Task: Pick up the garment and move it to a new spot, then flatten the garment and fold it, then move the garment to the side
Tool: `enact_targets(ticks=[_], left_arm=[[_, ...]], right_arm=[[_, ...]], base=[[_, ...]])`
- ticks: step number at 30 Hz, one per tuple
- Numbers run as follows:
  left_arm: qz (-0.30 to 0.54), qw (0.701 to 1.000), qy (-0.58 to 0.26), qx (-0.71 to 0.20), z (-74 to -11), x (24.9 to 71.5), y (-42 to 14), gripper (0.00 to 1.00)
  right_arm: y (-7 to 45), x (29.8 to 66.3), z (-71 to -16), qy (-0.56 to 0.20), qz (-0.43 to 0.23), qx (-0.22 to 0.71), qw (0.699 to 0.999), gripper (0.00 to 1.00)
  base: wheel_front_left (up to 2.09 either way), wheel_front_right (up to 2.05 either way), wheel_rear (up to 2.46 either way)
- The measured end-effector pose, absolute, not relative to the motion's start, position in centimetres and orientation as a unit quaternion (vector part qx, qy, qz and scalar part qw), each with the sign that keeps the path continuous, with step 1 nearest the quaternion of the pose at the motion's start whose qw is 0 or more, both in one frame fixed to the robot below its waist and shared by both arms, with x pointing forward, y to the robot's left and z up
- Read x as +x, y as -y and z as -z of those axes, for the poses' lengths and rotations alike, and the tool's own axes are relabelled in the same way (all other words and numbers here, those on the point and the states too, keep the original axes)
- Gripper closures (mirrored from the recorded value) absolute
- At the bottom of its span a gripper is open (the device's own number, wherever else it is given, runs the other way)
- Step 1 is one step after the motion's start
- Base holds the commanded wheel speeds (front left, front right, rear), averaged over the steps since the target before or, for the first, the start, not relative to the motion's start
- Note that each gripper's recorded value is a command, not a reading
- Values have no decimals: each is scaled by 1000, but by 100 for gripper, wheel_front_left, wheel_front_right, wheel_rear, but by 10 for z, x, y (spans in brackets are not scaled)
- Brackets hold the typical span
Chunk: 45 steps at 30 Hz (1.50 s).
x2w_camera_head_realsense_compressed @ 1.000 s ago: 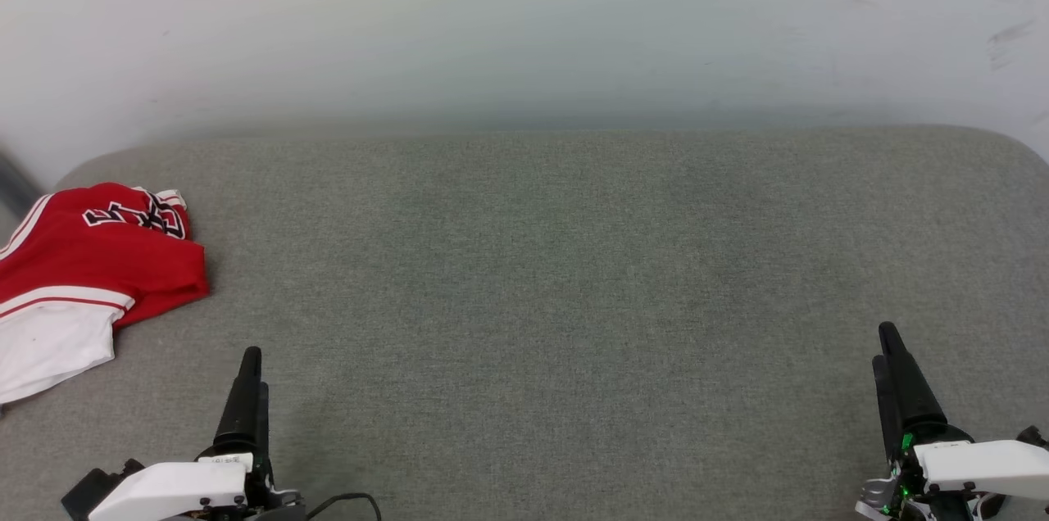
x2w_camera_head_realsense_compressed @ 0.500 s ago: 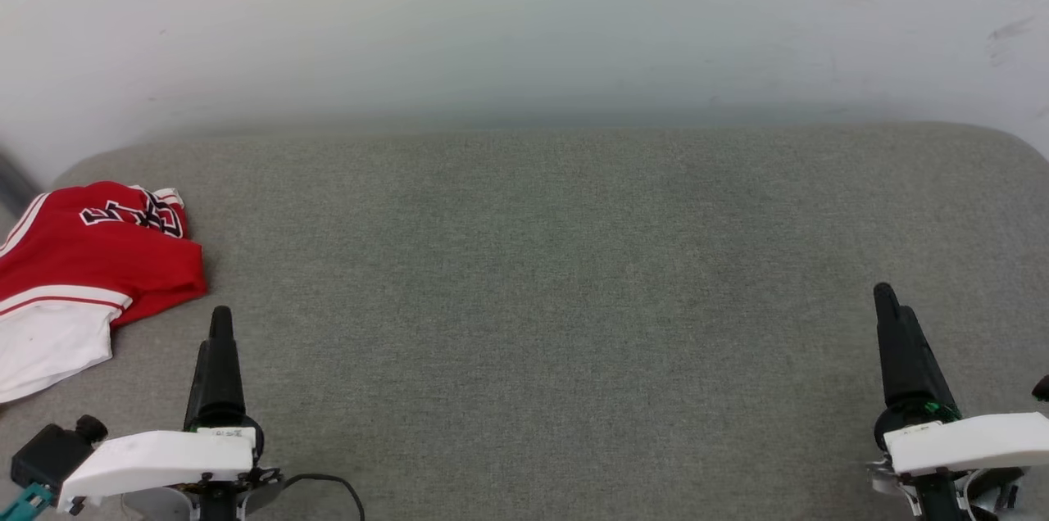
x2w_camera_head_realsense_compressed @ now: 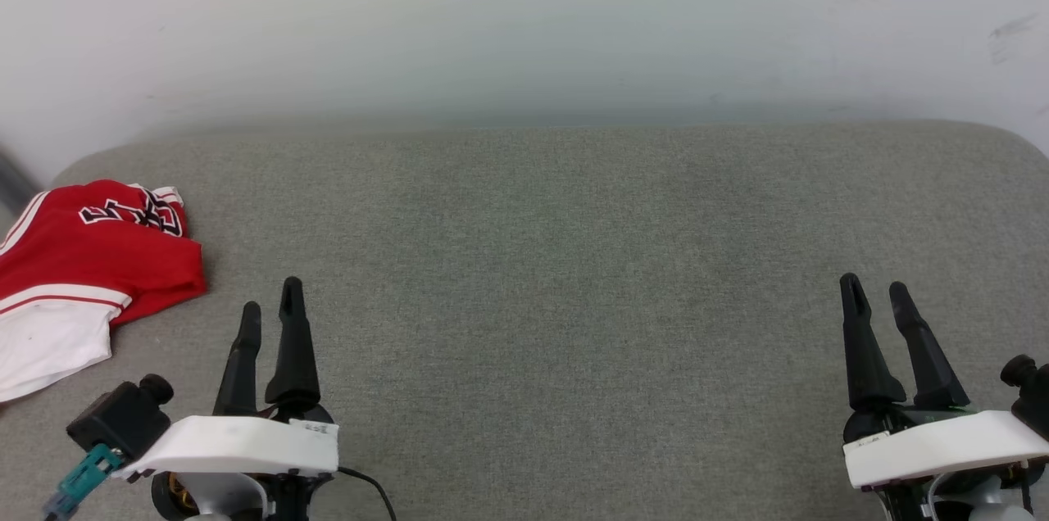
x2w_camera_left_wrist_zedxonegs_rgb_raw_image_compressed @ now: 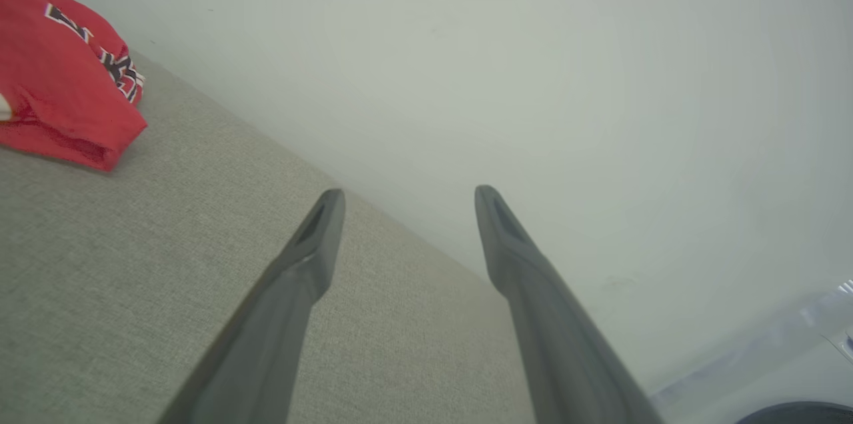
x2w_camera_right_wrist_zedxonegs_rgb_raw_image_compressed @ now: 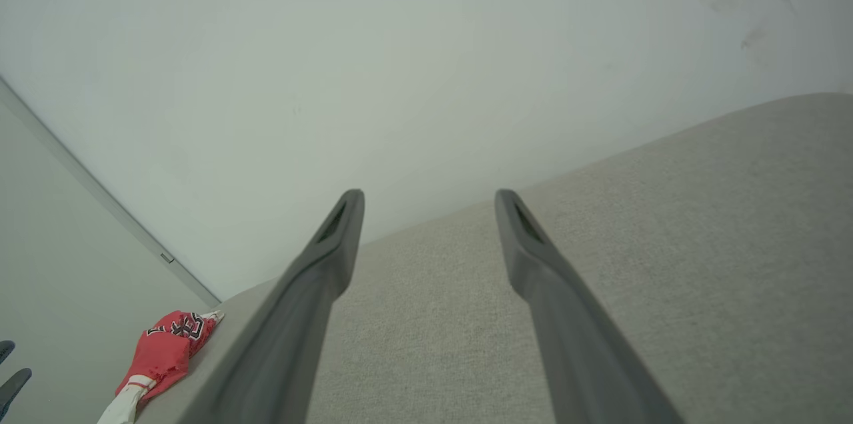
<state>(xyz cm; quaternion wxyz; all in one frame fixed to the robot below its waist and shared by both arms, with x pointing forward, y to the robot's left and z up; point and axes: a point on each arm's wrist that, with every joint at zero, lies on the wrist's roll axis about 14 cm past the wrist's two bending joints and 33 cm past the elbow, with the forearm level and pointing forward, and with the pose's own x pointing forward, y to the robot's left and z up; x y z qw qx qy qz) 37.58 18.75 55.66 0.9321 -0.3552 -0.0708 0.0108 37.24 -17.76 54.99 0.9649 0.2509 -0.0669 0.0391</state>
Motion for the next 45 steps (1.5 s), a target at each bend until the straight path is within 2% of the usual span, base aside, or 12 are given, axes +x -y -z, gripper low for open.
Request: enact_targets(ticks=[10,24,33,36,45], left_arm=[[-1,971,57,-231,-552,374,-164,0],[11,992,37,-121,-538,371,-140,0],[43,995,31,-88,-528,365,-124,0],[72,992,41,-97,-534,362,-113,0],[80,989,71,-104,-545,359,-115,0]], right_arm=[[177,369,-555,83,-40,177,980,0],[183,367,-555,90,-31,92,991,0],[184,364,-551,90,-29,45,995,0],[184,361,-543,80,-28,45,995,0],[185,358,-548,93,-27,39,995,0]], base=[[0,0,0],[0,0,0],[0,0,0],[0,0,0],[0,0,0]])
